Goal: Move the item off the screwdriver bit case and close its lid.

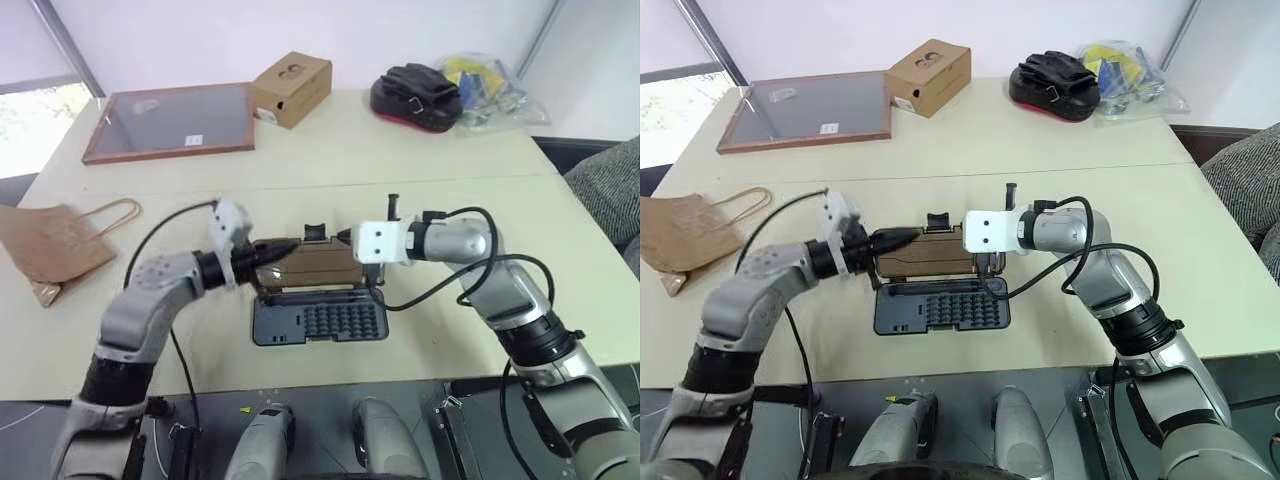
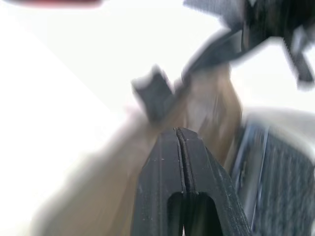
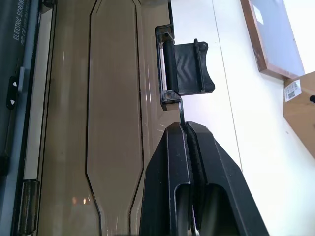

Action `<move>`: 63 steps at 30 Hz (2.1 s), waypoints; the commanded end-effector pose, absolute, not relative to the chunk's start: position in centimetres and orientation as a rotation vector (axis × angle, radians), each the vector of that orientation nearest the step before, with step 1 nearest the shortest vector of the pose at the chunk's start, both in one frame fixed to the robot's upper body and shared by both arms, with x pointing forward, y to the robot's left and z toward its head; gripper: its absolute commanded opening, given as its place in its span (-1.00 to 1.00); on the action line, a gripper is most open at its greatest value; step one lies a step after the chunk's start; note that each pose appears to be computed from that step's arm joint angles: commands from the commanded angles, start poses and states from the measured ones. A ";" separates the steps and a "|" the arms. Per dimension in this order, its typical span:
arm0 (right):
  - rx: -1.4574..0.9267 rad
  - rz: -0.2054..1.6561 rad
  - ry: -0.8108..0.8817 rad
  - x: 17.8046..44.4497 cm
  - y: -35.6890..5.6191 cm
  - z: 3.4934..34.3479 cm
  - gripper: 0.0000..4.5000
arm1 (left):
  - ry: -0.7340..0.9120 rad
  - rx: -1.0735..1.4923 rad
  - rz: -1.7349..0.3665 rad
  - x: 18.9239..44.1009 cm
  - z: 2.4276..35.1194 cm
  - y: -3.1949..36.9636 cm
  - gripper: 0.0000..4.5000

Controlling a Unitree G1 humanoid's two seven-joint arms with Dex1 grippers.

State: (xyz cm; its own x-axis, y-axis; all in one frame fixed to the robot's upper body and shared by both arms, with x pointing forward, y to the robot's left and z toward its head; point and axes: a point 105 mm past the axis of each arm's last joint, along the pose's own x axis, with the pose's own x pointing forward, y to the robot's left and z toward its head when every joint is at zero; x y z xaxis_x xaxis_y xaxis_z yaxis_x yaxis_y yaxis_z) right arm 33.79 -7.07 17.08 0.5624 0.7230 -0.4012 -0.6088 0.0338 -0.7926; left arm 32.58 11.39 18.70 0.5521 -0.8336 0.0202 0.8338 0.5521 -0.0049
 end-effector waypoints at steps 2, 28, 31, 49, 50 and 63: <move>-1.166 0.997 -0.212 33.6 -6.5 18.8 -0.99 | -0.126 -0.094 -0.855 34.3 22.3 14.0 -1.00; -1.187 1.015 -0.210 33.8 -6.4 18.5 -0.74 | 0.176 -0.038 -0.883 34.5 12.0 15.1 -1.00; -1.186 1.009 -0.207 33.9 -6.3 18.4 -0.15 | 0.179 -0.038 -0.892 34.4 11.9 14.9 -1.00; -1.089 0.861 0.272 31.6 -18.9 20.3 0.98 | 0.156 -0.014 -0.961 33.2 13.3 13.8 -1.00; -1.099 0.850 0.323 31.1 -19.9 19.5 0.98 | 0.154 -0.010 -0.972 33.1 13.4 13.7 -1.00; -1.021 0.939 0.536 27.3 -21.8 14.2 0.98 | 0.239 0.050 -1.182 27.8 14.8 13.0 -1.00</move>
State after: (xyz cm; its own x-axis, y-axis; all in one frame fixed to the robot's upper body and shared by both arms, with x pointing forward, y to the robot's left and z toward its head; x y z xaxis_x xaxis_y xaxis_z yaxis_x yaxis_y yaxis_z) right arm 27.13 -21.98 12.70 0.4814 0.3914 -0.7843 -0.8764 0.2040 -0.4361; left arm 28.89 13.27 13.61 0.3977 -0.8890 -0.2268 0.8980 0.4279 -0.1026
